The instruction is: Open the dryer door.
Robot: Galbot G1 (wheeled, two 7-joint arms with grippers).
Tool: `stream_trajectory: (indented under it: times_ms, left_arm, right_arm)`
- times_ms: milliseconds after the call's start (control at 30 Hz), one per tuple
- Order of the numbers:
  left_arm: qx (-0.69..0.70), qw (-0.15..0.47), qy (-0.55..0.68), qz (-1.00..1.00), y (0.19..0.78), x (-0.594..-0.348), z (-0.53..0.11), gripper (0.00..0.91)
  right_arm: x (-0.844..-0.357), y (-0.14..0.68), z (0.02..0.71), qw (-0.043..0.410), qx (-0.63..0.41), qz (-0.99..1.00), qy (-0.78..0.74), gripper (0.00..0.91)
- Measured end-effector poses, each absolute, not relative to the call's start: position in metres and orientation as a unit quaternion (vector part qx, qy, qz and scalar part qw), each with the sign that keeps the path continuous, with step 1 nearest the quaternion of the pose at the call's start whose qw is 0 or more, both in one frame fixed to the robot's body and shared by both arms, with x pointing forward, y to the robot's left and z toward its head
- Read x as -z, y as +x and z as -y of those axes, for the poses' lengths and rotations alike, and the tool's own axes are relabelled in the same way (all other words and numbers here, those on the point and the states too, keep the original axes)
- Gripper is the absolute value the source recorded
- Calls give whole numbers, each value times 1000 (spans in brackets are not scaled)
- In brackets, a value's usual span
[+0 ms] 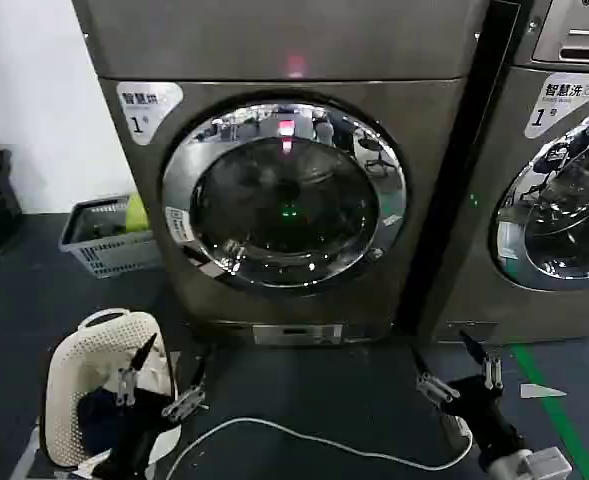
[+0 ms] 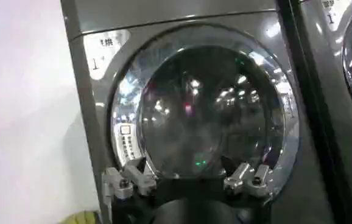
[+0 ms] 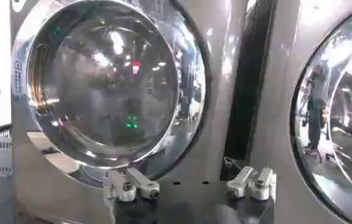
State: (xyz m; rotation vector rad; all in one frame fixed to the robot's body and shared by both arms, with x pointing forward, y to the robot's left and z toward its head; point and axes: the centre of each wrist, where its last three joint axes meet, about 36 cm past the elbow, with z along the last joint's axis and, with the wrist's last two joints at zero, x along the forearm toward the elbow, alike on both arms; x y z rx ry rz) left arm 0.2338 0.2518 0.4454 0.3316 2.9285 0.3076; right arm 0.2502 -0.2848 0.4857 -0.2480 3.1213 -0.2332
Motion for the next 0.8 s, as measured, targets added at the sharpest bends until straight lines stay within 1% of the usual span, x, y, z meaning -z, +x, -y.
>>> stream_trajectory:
  times_ms: [100, 267, 533, 800]
  left_arm:
    - [-104, 93, 113, -984, 234, -449, -252, 907]
    - [-106, 92, 118, -983, 233, -452, -253, 907]
    - [-110, 89, 111, -984, 227, -457, -253, 907]
    - [-105, 87, 102, -985, 222, -457, -249, 907]
  right_arm:
    - [-483, 264, 286, 21, 65, -994, -88, 907]
    - [-475, 300, 291, 36, 66, -990, -119, 907]
    - [-470, 367, 293, 50, 72, -982, -168, 907]
    - [-469, 418, 267, 62, 75, -969, -225, 907]
